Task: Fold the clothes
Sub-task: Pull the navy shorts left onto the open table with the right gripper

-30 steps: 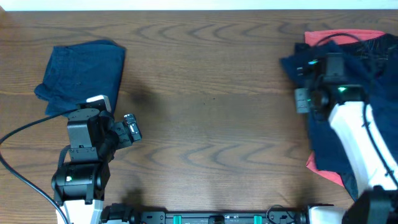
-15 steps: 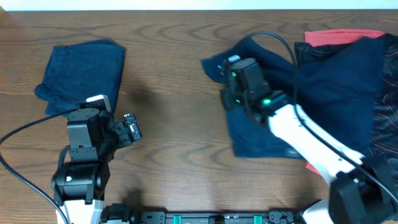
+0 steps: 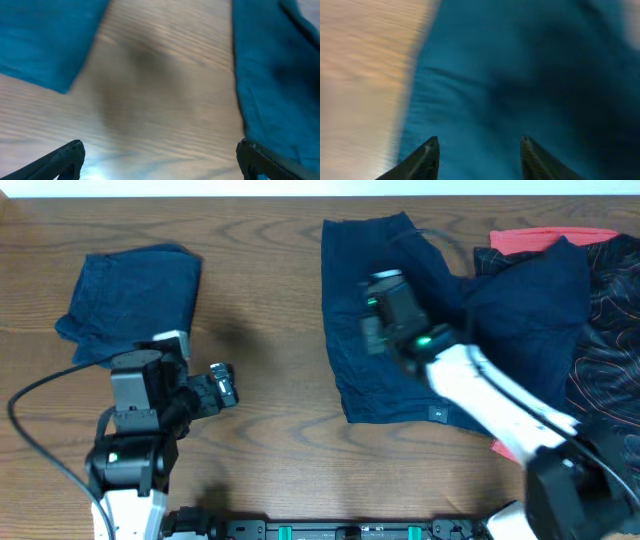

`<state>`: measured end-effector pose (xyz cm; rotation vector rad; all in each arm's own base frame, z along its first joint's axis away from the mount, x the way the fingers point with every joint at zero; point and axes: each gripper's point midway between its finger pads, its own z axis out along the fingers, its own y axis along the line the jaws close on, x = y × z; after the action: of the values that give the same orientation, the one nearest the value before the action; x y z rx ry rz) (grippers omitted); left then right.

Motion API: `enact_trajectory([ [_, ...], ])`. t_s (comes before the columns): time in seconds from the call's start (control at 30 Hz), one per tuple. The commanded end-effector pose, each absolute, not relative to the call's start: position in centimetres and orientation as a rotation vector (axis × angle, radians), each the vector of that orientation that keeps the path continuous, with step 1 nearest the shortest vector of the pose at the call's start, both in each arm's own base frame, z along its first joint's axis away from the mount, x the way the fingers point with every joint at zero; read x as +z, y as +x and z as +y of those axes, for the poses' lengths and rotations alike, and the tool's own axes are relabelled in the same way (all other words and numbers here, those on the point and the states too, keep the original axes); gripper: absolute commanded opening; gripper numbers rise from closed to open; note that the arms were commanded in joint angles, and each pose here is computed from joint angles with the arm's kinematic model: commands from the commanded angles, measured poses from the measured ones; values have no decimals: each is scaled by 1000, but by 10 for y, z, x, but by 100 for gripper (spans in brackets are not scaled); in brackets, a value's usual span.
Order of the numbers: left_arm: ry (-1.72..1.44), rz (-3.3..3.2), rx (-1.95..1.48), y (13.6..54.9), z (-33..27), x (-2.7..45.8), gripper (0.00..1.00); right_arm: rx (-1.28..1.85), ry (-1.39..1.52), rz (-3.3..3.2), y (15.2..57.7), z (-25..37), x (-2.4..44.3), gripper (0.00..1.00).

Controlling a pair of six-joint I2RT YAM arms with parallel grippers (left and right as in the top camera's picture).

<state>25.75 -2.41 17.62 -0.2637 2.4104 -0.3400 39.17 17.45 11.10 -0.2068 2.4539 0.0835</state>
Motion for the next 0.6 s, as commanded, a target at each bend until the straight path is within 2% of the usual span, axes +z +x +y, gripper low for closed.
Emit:
enact_trajectory([
  [0.0, -227, 2470, -523, 260, -50, 168, 98, -72, -25, 2391, 401, 106, 152, 55],
  [0.13, -156, 2574, -629, 264, -77, 145, 98, -127, 121, 2494, 381, 45, 149, 66],
  [0.27, -132, 2656, -719, 270, -110, 124, 98, -166, 232, 2569, 362, 8, 144, 91],
  [0.4, -115, 2744, -780, 270, -148, 99, 98, -208, 318, 2613, 350, -18, 139, 99],
  [0.57, -197, 2861, -836, 262, -191, 65, 98, -232, 389, 2638, 342, -35, 135, 99],
])
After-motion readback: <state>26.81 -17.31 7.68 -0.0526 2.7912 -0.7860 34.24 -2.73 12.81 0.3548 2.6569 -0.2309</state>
